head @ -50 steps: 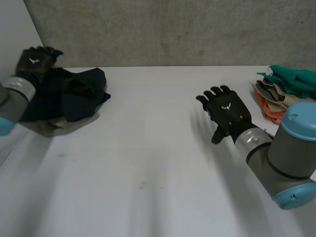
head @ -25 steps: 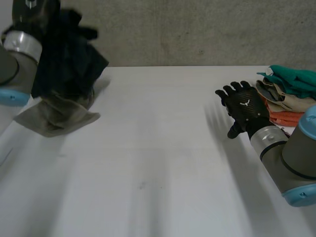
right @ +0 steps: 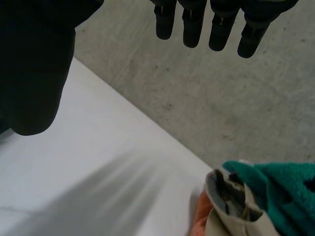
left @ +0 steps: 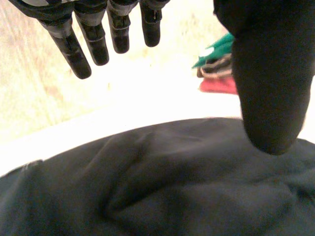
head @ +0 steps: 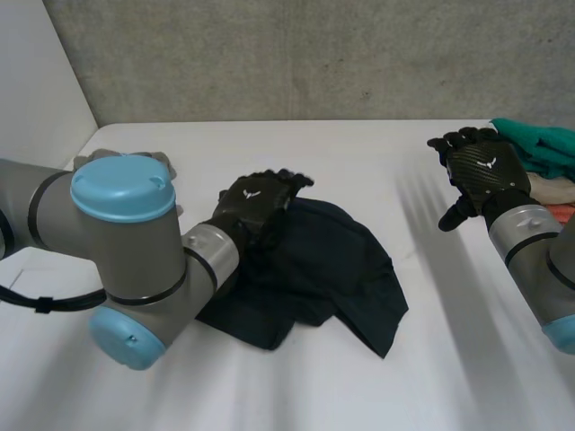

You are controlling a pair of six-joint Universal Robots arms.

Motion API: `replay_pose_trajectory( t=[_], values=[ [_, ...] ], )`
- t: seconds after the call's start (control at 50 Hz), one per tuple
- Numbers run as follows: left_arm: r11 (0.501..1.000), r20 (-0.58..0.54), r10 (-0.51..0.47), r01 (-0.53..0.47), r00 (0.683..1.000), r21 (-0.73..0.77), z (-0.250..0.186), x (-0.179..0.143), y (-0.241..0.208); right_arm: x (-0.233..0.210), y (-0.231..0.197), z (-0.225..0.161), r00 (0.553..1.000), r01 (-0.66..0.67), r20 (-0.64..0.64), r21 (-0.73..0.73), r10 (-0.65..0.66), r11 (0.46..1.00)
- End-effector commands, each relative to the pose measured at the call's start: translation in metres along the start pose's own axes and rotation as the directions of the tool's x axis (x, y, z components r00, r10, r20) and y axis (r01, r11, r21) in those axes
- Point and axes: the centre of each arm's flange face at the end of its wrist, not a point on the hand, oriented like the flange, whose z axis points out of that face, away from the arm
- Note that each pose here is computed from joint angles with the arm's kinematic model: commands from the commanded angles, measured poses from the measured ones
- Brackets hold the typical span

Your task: Fold the laundry.

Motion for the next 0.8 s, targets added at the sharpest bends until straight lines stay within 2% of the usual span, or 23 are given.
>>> replay_pose_trajectory(
  t=[0.02,0.14,0.3,0.48,0.66,0.72,0.8],
  values=[
    [0.995,0.132,-0.010,-0.003,0.991,0.097,-0.033,-0.045,-0.055,-0.009,-0.004,-0.011,0.998,-0.019,0.062,-0.100,0.025,0.995],
    [0.991,0.200,-0.021,-0.005,0.980,0.130,-0.057,-0.077,-0.067,-0.030,-0.011,-0.031,0.986,-0.035,0.155,-0.196,0.066,0.980],
    [0.998,0.211,-0.045,0.053,0.976,-0.032,-0.065,-0.093,-0.017,-0.056,-0.013,-0.048,0.965,-0.041,0.243,-0.223,0.096,0.974],
    [0.983,0.258,-0.065,0.107,0.964,-0.151,-0.038,-0.107,0.037,-0.064,-0.007,-0.048,0.977,0.033,0.214,-0.185,0.008,0.982],
    [0.957,0.250,-0.065,0.132,0.966,-0.260,-0.023,-0.090,0.058,-0.057,-0.003,-0.043,0.985,0.079,0.167,-0.153,-0.053,0.985],
    [0.963,0.274,-0.052,0.120,0.960,-0.240,-0.015,-0.095,0.056,-0.056,-0.004,-0.042,0.985,0.085,0.162,-0.146,-0.061,0.986],
    [0.990,0.381,0.011,0.045,0.924,-0.137,0.003,-0.126,0.032,-0.056,-0.007,-0.042,0.985,0.086,0.158,-0.136,-0.064,0.987]
  ],
)
